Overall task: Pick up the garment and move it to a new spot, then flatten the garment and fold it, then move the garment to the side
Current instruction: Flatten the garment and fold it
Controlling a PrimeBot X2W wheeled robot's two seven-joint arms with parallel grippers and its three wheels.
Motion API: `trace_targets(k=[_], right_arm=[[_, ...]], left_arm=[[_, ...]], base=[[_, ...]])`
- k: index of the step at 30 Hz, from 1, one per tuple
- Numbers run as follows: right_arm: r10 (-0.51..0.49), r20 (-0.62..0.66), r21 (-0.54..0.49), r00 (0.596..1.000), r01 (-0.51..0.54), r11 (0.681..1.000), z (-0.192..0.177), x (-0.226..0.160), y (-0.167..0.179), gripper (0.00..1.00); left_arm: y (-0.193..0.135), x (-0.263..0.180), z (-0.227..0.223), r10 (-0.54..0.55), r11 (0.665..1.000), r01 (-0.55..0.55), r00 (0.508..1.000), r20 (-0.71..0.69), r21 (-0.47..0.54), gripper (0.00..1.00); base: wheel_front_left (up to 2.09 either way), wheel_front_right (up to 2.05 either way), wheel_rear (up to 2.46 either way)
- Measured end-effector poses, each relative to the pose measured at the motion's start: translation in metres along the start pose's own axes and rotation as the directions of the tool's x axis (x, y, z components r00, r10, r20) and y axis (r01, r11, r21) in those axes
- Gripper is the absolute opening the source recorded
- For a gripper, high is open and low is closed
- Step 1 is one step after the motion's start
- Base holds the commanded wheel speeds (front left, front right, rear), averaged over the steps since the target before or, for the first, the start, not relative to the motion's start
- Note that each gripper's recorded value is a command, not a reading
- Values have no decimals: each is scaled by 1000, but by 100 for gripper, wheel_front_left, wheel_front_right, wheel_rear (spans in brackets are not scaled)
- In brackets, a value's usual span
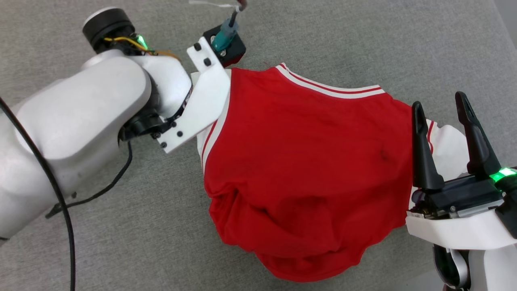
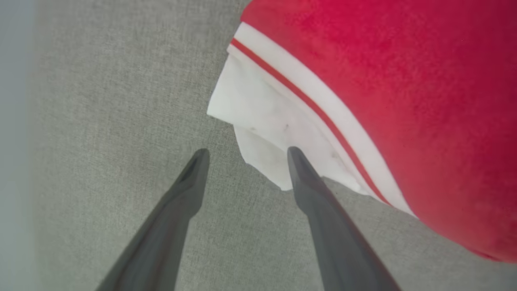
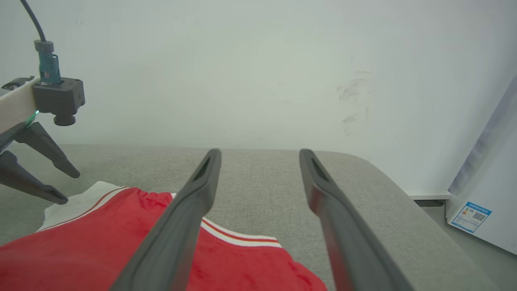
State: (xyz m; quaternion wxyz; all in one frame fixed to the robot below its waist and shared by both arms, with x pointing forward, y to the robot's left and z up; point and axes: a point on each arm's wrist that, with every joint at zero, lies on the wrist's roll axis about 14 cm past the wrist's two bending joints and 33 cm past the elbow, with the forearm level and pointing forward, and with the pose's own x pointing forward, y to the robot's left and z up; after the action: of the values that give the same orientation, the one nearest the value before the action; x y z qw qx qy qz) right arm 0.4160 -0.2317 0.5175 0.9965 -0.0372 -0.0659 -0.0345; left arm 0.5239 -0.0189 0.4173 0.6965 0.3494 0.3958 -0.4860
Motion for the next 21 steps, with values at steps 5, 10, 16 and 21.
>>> trace_targets(k=[5, 10, 16, 21], right_arm=[[-8, -8, -5, 1000, 8, 1000, -4, 3, -3, 100], [-9, -14, -10, 1000, 9, 1000, -6, 5, -4, 100], [6, 5, -7, 1000, -6, 1000, -1, 8, 0, 100], [20, 22, -1, 1000, -20, 1000, 6, 3, 6, 100]], left_arm=[[-20, 22, -31, -45, 998, 50, 990, -137, 33, 100], [-23, 25, -37, -41, 997, 50, 987, -153, 57, 0], [-23, 19, -28, -51, 998, 53, 997, -57, 18, 0], [-13, -8, -8, -11, 1000, 12, 997, 75, -24, 0]], base=[[0, 0, 0], [0, 0, 0], [0, 0, 0], [0, 0, 0]])
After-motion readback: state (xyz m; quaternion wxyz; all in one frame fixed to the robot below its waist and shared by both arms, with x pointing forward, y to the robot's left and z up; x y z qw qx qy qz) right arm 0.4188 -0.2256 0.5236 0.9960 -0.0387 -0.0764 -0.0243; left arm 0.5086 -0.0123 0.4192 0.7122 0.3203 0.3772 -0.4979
